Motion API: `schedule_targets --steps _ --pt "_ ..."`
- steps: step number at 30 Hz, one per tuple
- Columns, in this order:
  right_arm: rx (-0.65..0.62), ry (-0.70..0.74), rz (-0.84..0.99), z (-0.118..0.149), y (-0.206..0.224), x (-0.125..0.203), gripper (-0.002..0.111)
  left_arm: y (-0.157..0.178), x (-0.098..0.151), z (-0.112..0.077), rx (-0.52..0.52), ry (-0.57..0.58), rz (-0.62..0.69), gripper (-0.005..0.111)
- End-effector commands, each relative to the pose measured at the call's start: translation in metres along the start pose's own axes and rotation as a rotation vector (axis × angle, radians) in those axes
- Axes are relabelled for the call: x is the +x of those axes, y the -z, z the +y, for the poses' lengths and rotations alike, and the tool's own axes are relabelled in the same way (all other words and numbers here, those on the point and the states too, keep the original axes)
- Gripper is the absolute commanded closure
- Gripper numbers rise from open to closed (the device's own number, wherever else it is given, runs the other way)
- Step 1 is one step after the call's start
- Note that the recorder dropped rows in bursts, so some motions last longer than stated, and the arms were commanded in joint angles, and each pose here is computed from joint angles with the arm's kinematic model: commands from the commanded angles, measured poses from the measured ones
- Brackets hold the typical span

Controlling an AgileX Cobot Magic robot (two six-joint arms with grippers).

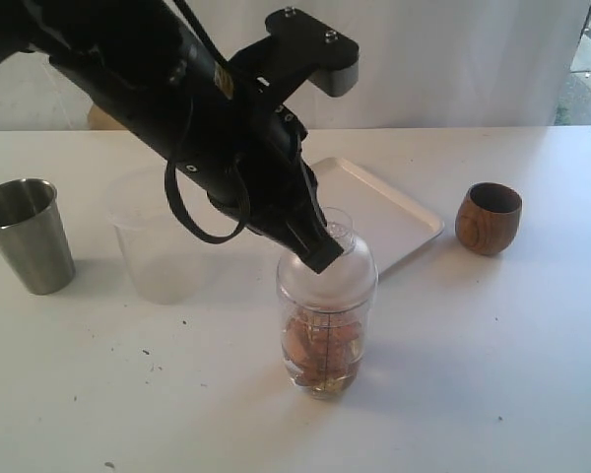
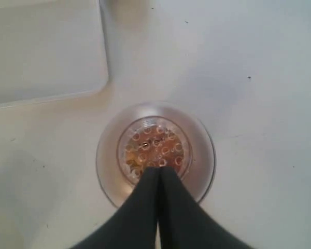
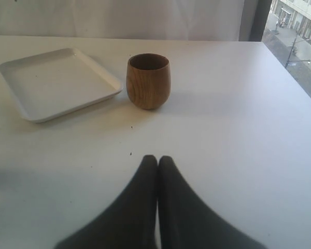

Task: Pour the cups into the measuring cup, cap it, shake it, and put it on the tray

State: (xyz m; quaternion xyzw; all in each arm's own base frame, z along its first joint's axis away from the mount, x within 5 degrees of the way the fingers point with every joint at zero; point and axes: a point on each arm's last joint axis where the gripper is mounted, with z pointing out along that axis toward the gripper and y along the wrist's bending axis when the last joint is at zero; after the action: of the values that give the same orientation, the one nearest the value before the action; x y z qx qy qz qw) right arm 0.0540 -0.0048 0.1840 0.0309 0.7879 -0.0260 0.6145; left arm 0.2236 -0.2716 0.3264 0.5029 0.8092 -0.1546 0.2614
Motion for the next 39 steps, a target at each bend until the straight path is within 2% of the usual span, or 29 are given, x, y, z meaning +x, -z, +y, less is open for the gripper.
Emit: schedule_targets --steps 1,4,9,17,23,27,29,32,33,34,35,37,39 --pt "-0.004 0.013 -0.012 0.0 0.0 0.0 0.108 0.006 -0.004 -0.002 -0.005 0.01 -0.047 0.107" --pt "-0.004 0.013 -0.012 0.0 0.0 0.0 0.108 0.004 -0.005 -0.001 -0.015 0.004 -0.057 0.107" --pt "-0.004 0.013 -0.012 0.0 0.0 0.0 0.108 -0.009 -0.002 0.001 -0.01 0.017 -0.001 0.107" --pt "-0.004 0.013 -0.012 0.0 0.0 0.0 0.108 -0.01 -0.003 0.001 -0.013 0.022 -0.02 0.107" --pt "-0.004 0.013 -0.012 0.0 0.0 0.0 0.108 0.003 -0.011 0.001 -0.022 0.015 -0.068 0.107" --pt "-0.004 0.013 -0.012 0.0 0.0 0.0 0.108 0.022 -0.02 0.001 -0.044 0.008 -0.152 0.106" --pt "-0.004 0.013 -0.012 0.0 0.0 0.0 0.108 0.029 -0.022 0.001 -0.053 0.004 -0.182 0.096" --pt "-0.004 0.013 -0.012 0.0 0.0 0.0 0.108 0.035 -0.022 0.0 -0.055 0.006 -0.195 0.067" --pt "-0.004 0.013 -0.012 0.0 0.0 0.0 0.108 0.036 -0.022 0.0 -0.055 0.012 -0.191 0.051" --pt "-0.004 0.013 -0.012 0.0 0.0 0.0 0.108 0.038 -0.022 -0.001 -0.054 0.028 -0.196 0.02" --pt "-0.004 0.013 -0.012 0.0 0.0 0.0 0.108 0.039 -0.021 -0.001 -0.051 0.026 -0.188 0.004" --pt "-0.004 0.013 -0.012 0.0 0.0 0.0 0.108 0.042 -0.018 -0.003 -0.039 0.028 -0.165 0.002" --pt "-0.004 0.013 -0.012 0.0 0.0 0.0 0.108 0.047 -0.02 -0.005 -0.018 0.049 -0.199 0.002"
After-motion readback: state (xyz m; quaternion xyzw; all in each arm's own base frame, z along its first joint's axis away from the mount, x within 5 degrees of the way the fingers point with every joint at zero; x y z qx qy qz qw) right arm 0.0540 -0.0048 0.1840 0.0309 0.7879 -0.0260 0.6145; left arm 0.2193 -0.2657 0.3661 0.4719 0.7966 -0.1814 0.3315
